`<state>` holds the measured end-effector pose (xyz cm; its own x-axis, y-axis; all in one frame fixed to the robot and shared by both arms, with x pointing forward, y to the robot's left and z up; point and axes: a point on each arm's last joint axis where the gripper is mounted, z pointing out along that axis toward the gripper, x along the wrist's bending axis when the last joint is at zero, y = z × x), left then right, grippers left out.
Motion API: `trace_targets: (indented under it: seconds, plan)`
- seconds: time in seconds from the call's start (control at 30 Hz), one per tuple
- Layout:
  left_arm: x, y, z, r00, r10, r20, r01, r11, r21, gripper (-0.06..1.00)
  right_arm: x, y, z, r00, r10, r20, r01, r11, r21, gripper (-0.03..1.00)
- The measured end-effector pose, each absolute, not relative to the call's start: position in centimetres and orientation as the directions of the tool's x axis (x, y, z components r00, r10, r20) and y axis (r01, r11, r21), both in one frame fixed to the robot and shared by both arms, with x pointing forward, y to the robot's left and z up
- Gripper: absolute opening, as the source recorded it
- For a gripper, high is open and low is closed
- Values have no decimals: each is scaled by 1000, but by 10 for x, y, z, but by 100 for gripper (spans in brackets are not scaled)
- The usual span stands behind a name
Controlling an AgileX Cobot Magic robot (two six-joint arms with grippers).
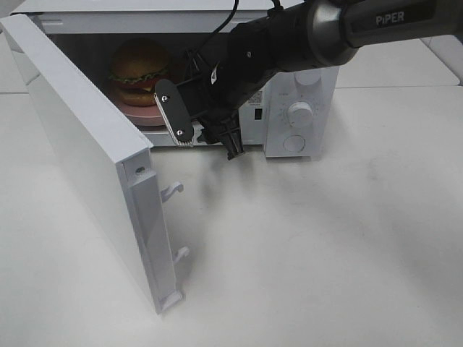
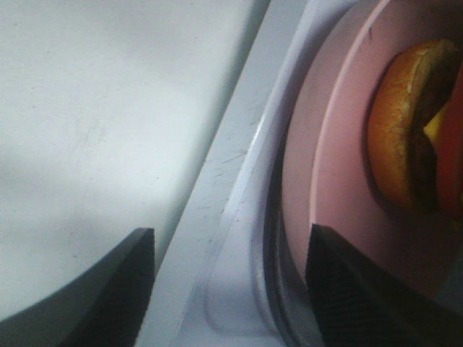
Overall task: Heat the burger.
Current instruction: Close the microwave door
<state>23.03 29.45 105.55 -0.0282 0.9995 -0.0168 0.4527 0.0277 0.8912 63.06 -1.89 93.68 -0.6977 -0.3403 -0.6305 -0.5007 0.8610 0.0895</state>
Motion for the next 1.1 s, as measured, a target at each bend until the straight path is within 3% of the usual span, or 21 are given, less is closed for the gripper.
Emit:
trace_targets:
  seconds: [0.3, 0.53, 1.1]
  plan:
    - [230, 294, 1055, -28, 999, -17, 453, 28, 891, 99, 612, -33, 948, -705, -267, -656, -458, 879, 134, 67]
    - [230, 294, 1055, -28, 999, -17, 453, 28, 891, 99, 588, -50, 963, -710, -139, -690, -388, 895, 220, 79]
    - [230, 294, 1055, -28, 999, -17, 453, 28, 891, 99, 533, -89, 993, -731, -39, -681, -321, 901, 293, 78]
